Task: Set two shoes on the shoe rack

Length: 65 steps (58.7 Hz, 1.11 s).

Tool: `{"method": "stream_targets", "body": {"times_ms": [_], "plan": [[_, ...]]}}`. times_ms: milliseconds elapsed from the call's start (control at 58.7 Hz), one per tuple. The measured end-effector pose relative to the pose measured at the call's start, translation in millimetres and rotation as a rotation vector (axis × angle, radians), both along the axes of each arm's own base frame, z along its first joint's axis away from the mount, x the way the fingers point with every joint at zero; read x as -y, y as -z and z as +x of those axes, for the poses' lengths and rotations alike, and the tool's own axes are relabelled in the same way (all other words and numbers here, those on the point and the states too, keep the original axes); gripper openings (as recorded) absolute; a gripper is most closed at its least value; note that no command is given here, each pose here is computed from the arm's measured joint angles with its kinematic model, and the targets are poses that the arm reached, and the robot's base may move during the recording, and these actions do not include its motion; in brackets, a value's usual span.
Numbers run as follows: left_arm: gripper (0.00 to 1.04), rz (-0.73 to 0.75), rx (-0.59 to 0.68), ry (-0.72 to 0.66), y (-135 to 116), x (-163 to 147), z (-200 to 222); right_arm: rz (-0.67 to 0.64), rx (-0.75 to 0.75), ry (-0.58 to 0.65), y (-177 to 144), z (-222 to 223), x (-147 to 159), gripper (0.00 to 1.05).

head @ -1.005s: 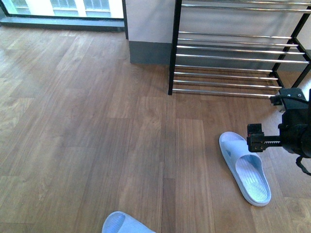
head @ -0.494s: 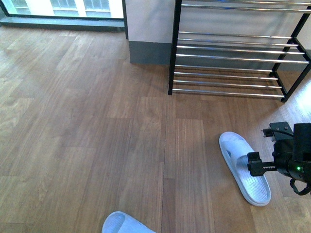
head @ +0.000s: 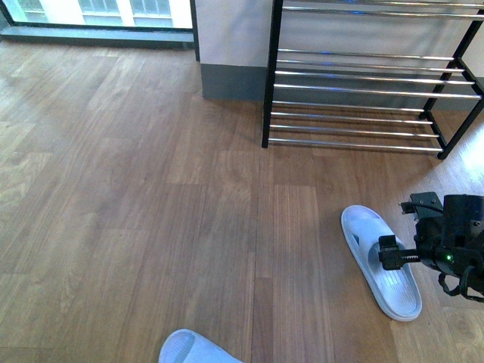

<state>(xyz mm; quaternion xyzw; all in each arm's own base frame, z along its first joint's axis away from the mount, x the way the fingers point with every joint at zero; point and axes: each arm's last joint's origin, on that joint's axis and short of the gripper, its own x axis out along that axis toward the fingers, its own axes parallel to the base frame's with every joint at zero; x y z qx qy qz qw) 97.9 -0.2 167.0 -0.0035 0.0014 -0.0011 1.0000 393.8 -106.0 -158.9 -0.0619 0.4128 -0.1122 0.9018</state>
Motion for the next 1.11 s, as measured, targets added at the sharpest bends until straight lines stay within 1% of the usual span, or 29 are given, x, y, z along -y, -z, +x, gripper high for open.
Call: {"method": "stream_targets", "body": {"times_ms": [136,204,272,375,460,528,698,817,954,1039,1107], "plan": [[0.95,0.000,0.000,0.000,0.0,0.0,0.0,0.047,0.008,-0.010,2.6,4.0,-3.6,0.65],[0.95,0.000,0.000,0.000,0.0,0.0,0.0,0.080,0.016,-0.022,3.3,5.4,-6.7,0.51],[0.95,0.000,0.000,0.000,0.0,0.0,0.0,0.103,0.020,-0.031,3.4,5.9,-8.3,0.42],[0.95,0.000,0.000,0.000,0.0,0.0,0.0,0.131,0.022,-0.041,3.6,6.1,-10.5,0.26],[0.95,0.000,0.000,0.000,0.0,0.0,0.0,0.151,0.025,-0.038,4.3,4.1,-11.7,0.09],[0.95,0.000,0.000,0.000,0.0,0.0,0.0,0.155,0.028,-0.034,4.5,1.3,-12.4,0.01],[0.95,0.000,0.000,0.000,0.0,0.0,0.0,0.187,0.048,-0.005,-3.3,-8.6,-15.6,0.02],[0.95,0.000,0.000,0.000,0.0,0.0,0.0,0.182,0.088,0.029,-22.4,-16.0,-18.9,0.02],[0.95,0.000,0.000,0.000,0.0,0.0,0.0,0.159,0.187,0.074,-68.6,-25.6,-21.6,0.02],[0.95,0.000,0.000,0.000,0.0,0.0,0.0,0.157,0.247,0.084,-104.2,-39.7,-24.5,0.02],[0.95,0.000,0.000,0.000,0.0,0.0,0.0,0.160,0.267,0.096,-126.3,-54.2,-26.2,0.02]]}}
